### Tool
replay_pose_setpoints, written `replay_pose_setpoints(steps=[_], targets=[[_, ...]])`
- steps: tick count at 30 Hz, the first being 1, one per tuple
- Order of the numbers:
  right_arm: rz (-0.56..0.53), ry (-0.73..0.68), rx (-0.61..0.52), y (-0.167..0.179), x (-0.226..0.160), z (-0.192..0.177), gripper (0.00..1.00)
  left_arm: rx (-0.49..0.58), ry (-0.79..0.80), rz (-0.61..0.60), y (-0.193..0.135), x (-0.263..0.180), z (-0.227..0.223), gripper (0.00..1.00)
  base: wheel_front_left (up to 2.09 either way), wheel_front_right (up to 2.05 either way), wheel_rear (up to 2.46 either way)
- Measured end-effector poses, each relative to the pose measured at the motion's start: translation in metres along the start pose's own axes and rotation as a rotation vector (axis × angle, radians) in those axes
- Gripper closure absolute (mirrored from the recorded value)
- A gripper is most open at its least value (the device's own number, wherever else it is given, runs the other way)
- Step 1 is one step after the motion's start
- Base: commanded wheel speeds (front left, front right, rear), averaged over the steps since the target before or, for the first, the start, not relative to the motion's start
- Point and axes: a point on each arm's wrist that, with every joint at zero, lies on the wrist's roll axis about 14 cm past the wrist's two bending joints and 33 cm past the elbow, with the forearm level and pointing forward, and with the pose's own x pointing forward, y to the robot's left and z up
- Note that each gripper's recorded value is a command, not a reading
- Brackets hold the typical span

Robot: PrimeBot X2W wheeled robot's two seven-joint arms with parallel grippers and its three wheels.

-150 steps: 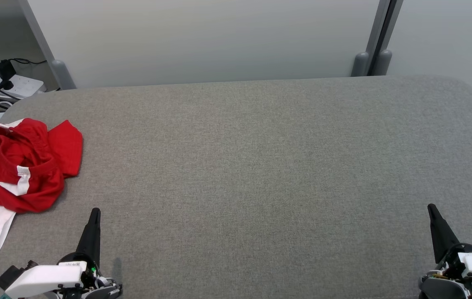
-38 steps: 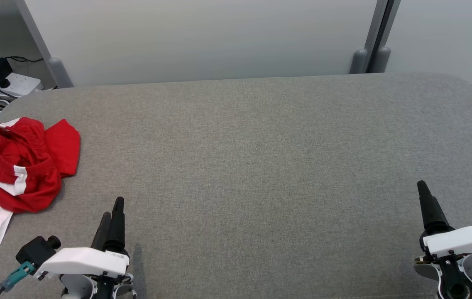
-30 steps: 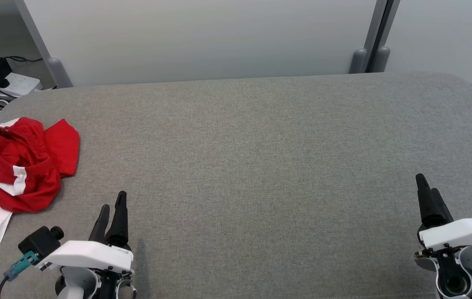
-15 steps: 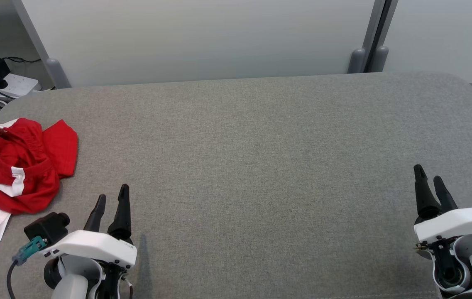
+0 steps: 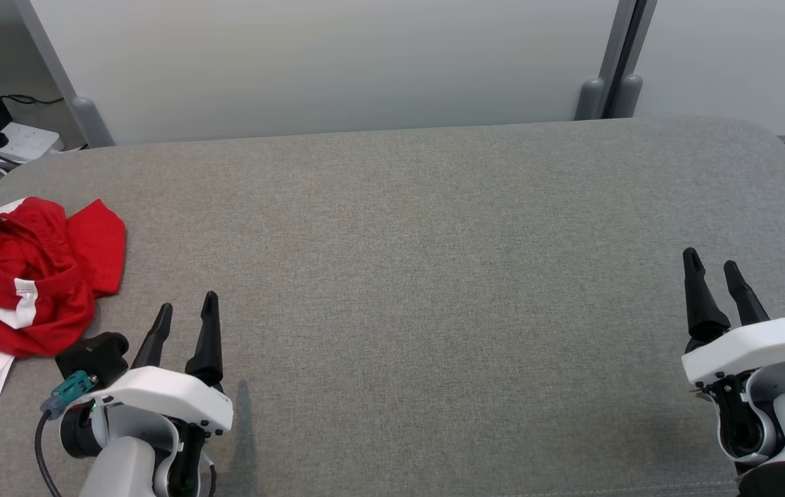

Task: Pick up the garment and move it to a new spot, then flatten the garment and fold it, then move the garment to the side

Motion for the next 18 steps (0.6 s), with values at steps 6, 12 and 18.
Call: replay_pose_setpoints(steps=[6,12,18], targets=[[0.021,0.003,-0.074,0.004,0.004,0.001,0.0,0.082,-0.001,0.002,0.001,0.001,-0.001,0.0,0.0,0.0,0.0],[0.035,-0.004,-0.161,0.004,0.009,0.006,0.0,0.153,-0.023,0.003,-0.001,0.004,0.005,0.0,0.0,0.0,0.0],[0.057,-0.026,-0.234,0.009,0.013,0.013,0.0,0.221,-0.053,-0.01,-0.006,0.01,0.014,0.0,0.0,0.0,0.0]])
